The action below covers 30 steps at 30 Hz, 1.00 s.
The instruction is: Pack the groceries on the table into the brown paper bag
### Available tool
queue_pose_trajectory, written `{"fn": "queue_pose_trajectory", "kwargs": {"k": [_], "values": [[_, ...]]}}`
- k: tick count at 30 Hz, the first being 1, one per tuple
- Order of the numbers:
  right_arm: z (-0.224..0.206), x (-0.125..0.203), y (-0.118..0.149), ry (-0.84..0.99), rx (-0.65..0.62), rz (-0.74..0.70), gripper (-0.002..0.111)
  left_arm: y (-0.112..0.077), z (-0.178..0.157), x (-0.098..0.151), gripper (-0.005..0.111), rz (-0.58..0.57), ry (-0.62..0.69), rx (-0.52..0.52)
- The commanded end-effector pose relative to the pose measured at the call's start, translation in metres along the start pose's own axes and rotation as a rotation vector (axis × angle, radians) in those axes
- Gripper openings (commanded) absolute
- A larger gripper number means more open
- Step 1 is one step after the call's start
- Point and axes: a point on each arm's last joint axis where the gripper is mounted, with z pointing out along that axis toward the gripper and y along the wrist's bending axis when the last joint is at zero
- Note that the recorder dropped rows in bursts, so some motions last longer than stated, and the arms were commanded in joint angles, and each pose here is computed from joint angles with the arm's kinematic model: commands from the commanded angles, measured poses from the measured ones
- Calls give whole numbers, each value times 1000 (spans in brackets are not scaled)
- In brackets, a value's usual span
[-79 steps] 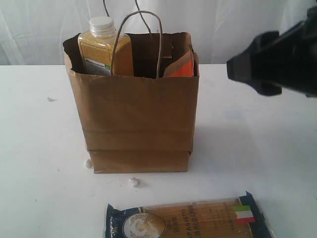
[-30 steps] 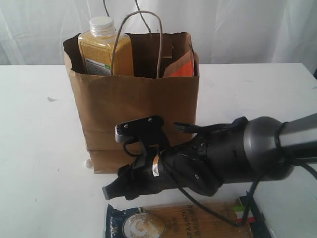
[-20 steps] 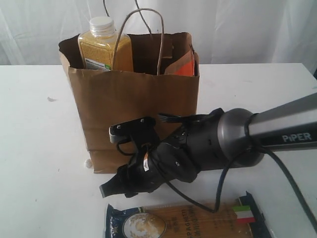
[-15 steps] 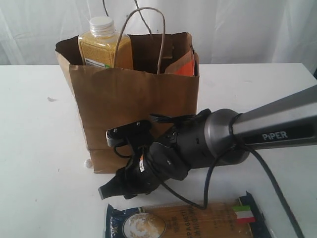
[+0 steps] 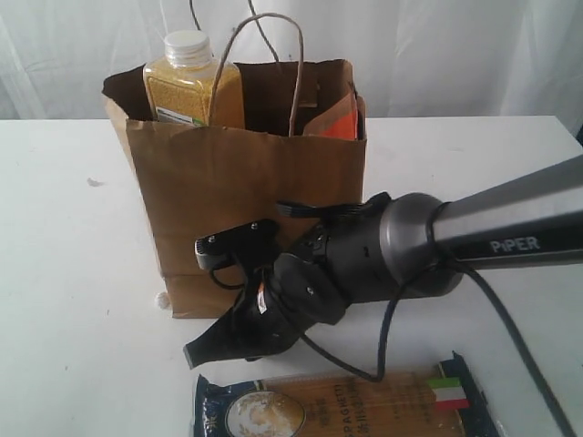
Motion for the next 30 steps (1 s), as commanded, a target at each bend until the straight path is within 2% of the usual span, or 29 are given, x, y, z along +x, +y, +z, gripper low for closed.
{"fn": "queue_pose_trajectory", "kwargs": {"k": [1,8,12,16,22,26,30], "values": [[-44,-8,12,-36,-18,-49,0,0,0,1,0,5,-3,-7],[-143,-9,30,-153,-12,-163,0,0,0,1,0,5,-3,-7],[-205,-10,15,-320,74,-139,0,0,0,1,0,5,-3,-7],[-259,-9,-9,-518,205,-47,0,0,0,1,0,5,-3,-7],[-290,-23,-26,-608,256,27,0,0,0,1,0,5,-3,-7],[-294,-45,-32,-658,266,52,0,0,0,1,0,5,-3,-7],[-285,-67,-42,-623,295,83,0,0,0,1,0,5,-3,-7]]}}
